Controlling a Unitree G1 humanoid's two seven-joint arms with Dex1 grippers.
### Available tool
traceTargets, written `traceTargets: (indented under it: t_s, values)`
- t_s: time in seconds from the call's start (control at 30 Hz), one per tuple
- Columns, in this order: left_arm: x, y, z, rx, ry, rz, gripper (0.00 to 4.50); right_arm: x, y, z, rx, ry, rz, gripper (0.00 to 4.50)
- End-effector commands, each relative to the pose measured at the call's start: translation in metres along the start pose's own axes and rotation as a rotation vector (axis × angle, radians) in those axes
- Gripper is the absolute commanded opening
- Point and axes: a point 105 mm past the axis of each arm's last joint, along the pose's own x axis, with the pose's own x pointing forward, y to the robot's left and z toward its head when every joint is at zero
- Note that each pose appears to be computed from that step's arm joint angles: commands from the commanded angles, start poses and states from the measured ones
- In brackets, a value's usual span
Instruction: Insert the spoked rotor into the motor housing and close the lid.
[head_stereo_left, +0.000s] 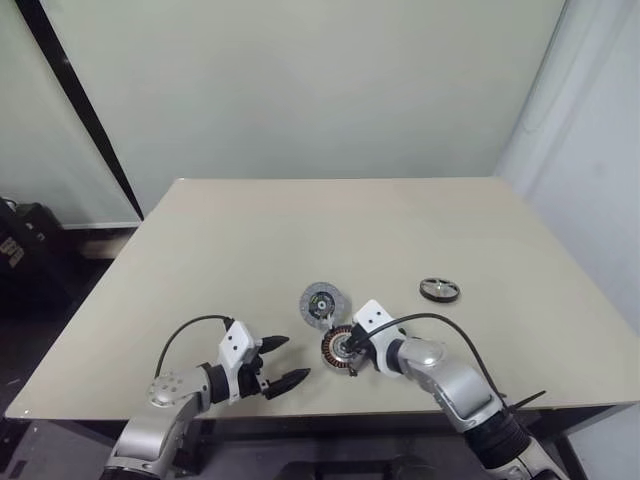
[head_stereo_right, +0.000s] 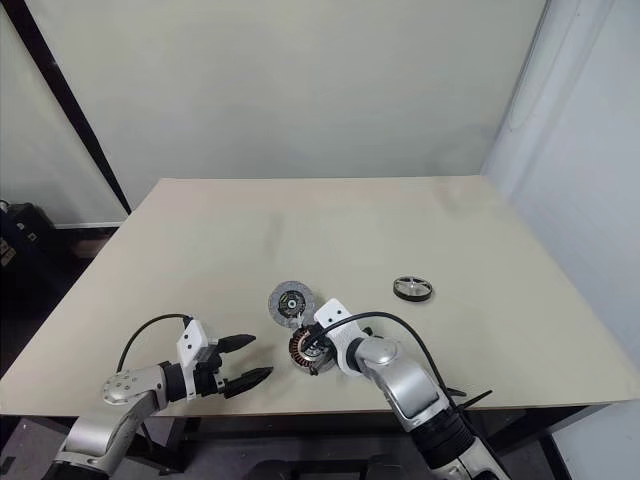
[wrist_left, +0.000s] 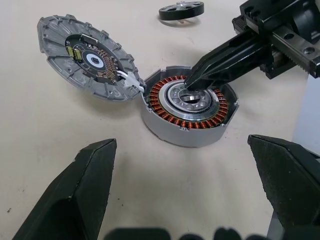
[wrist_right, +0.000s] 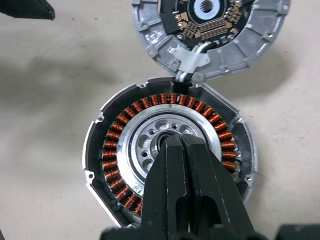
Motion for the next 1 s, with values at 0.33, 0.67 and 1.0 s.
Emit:
traceTargets:
  t_s: [0.33,0.67,1.0]
  values:
    - [-0.001,0.003,0.009,0.031,-0.021,0.008,4.5,0.003,0.013,0.003,-0.02,-0.007,0.05,0.02]
    - [0.0,0.003,0.009,0.03,-0.024,0.006,4.5,0.007,0.007,0.007,-0.075,-0.021,-0.008,0.02]
    - [0.001,0.001,0.007,0.024,-0.024,0.002,4.5,0.006,0.0,0.018,-0.113,-0.053,-0.048,0.02]
